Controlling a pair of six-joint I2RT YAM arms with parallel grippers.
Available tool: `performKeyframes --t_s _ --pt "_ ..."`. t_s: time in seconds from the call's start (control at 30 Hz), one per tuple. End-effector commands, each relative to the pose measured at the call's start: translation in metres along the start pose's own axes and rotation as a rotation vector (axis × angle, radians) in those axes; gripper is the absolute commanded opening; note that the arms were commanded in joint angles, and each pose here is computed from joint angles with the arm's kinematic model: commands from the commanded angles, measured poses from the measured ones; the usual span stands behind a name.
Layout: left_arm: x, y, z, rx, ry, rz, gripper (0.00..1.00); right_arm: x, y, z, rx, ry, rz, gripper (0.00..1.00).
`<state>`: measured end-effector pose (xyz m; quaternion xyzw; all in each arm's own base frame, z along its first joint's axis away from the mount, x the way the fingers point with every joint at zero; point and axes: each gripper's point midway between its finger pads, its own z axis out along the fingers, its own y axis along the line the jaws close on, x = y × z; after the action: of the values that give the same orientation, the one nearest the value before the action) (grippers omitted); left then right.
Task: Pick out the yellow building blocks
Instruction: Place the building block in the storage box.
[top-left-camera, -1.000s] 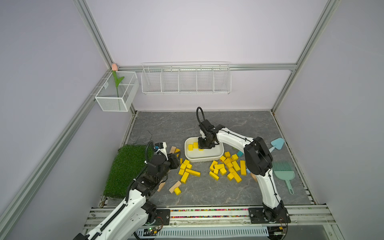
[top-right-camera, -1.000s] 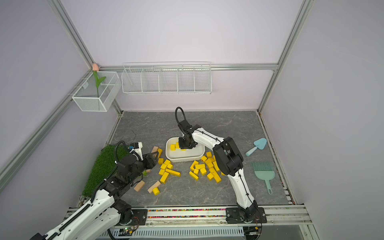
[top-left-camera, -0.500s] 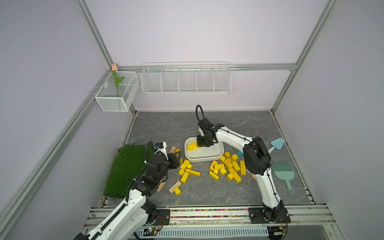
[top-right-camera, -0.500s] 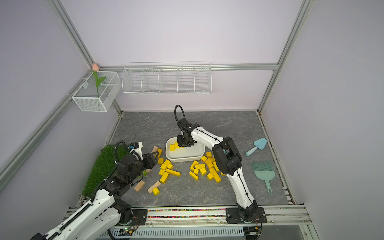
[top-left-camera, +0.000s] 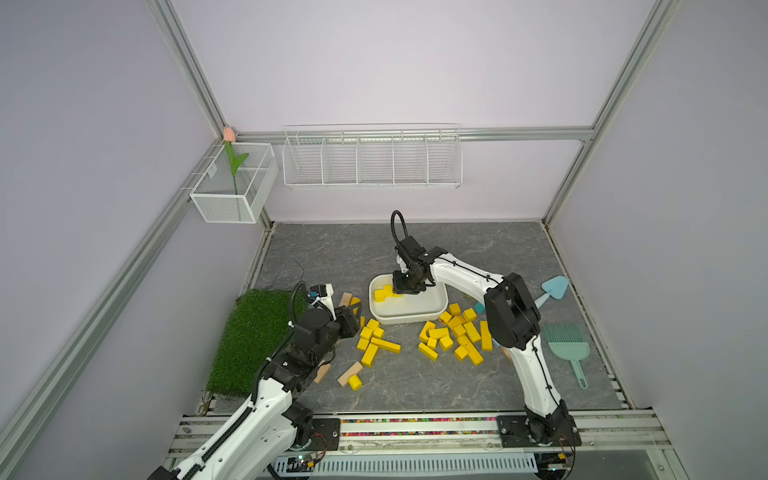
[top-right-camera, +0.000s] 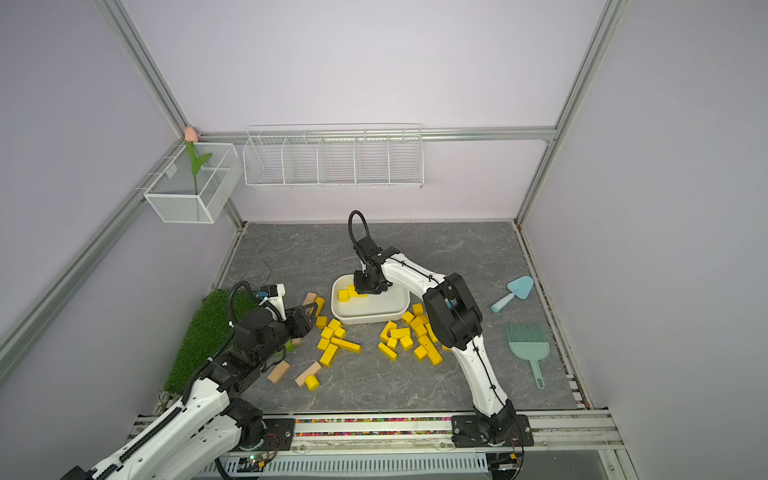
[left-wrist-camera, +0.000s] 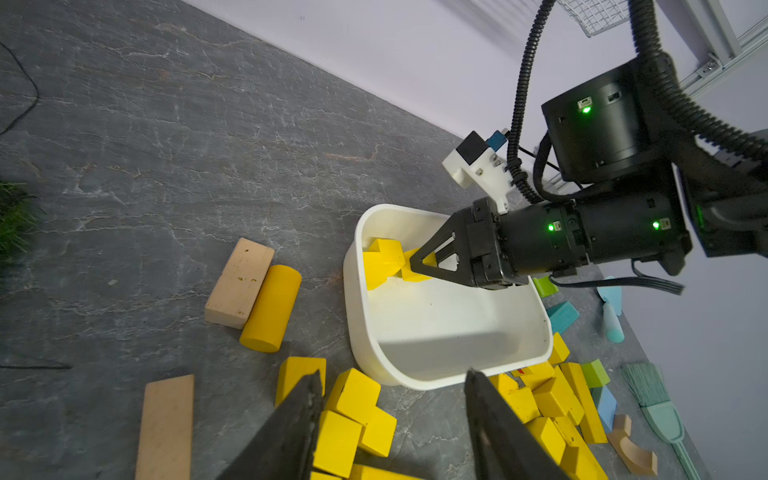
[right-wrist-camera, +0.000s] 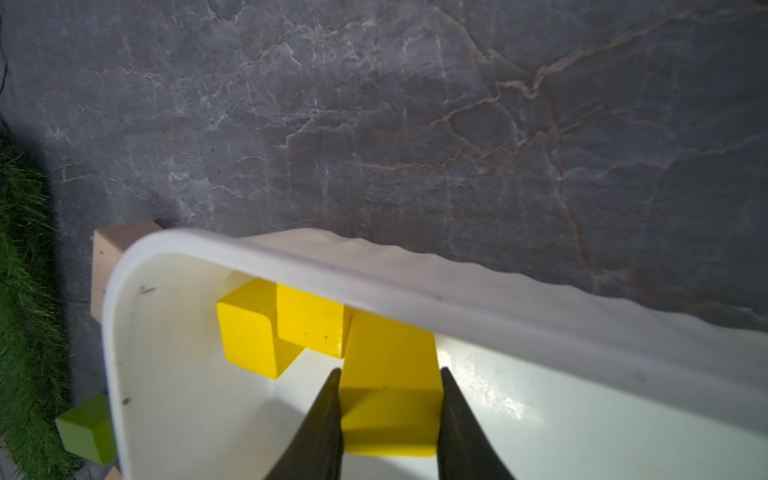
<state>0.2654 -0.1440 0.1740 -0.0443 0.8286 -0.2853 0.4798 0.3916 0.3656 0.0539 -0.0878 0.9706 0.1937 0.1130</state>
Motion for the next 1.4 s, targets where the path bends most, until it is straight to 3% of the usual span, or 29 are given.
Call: performKeyframes --t_s 0.0,0.3,0.4,0.97,1.37 --pt "0.001 0.002 0.000 0.002 -0.009 0.000 0.57 -0.002 0.009 0.005 -0.036 0.002 0.003 0.33" --pt "0.001 0.003 0.000 0.002 -0.009 -0.003 0.57 -0.004 0.014 0.003 -0.060 -0.003 -0.005 0.37" --pt "0.000 0.002 0.000 0.005 -0.008 -0.003 0.57 -0.005 0.015 0.001 -0.068 -0.004 -0.013 0.44" --pt "0.000 0.002 0.000 0.005 -0.009 -0.006 0.57 -0.008 0.025 -0.005 -0.113 -0.023 -0.026 0.43" --pt "0.001 0.004 0.001 -0.001 -0.005 -0.009 0.57 0.006 0.008 -0.053 -0.032 -0.072 -0.061 0.42"
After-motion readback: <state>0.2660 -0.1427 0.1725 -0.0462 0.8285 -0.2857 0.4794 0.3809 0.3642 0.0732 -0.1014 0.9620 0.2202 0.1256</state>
